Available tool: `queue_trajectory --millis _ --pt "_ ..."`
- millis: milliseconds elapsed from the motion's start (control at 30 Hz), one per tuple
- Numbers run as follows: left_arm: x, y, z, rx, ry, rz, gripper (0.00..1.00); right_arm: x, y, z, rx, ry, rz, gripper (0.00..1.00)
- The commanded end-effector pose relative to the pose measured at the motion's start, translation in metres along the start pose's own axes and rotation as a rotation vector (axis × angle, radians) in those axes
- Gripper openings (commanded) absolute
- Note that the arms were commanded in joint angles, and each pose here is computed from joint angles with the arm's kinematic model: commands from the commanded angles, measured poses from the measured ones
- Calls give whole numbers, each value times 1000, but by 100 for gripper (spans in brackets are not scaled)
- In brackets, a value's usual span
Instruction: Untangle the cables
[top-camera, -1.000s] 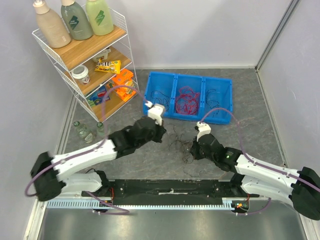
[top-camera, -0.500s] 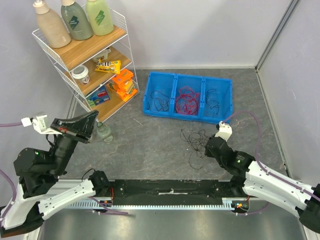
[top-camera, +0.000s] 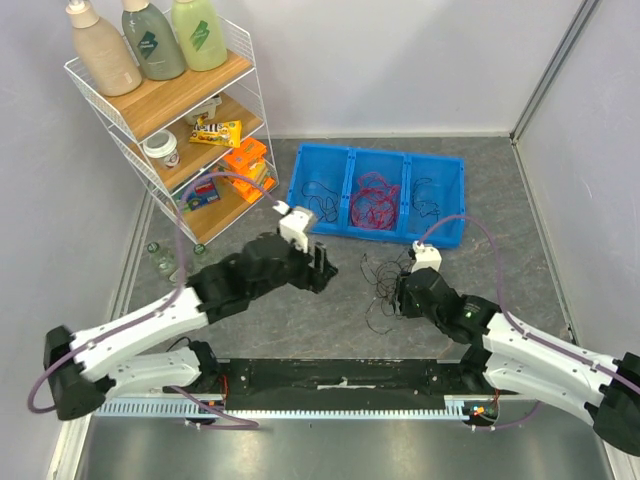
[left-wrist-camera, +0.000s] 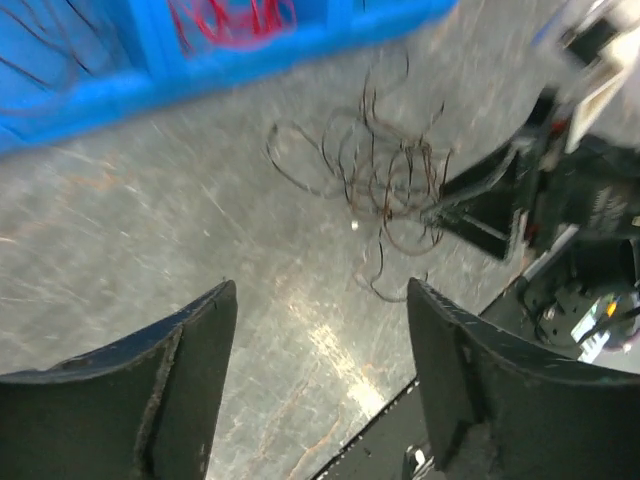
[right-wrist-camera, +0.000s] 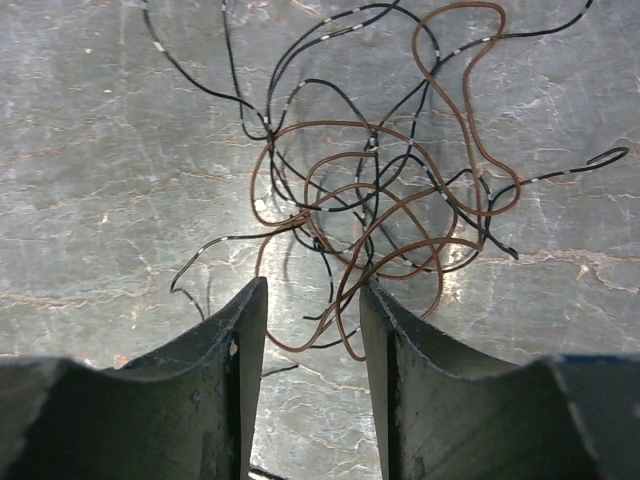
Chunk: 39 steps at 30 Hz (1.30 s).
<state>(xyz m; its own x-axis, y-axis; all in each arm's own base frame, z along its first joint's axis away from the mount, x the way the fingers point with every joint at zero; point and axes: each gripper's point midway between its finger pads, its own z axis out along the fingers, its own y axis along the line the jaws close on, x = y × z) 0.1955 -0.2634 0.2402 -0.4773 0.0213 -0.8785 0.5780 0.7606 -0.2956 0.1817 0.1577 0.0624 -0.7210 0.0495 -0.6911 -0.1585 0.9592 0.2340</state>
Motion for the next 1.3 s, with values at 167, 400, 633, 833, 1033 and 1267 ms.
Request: queue_trajectory --millis 167,400,633,833,1033,1267 --pt "40 -32 104 122 158 -262 89 -36 22 -22 -110 -117 41 56" --pt "70 -36 184 200 244 -447 86 -37 21 -26 -123 -132 33 59" --pt "85 -40 227 207 256 -515 87 -31 17 -27 -128 -132 43 60" --pt "92 -28 243 128 227 -493 67 -29 16 -24 -120 -124 33 60" --pt "87 -16 237 59 212 -424 2 -27 15 -16 -87 -103 39 65" --pt "16 -22 152 115 29 -341 2 -15 2 10 47 -49 57 67"
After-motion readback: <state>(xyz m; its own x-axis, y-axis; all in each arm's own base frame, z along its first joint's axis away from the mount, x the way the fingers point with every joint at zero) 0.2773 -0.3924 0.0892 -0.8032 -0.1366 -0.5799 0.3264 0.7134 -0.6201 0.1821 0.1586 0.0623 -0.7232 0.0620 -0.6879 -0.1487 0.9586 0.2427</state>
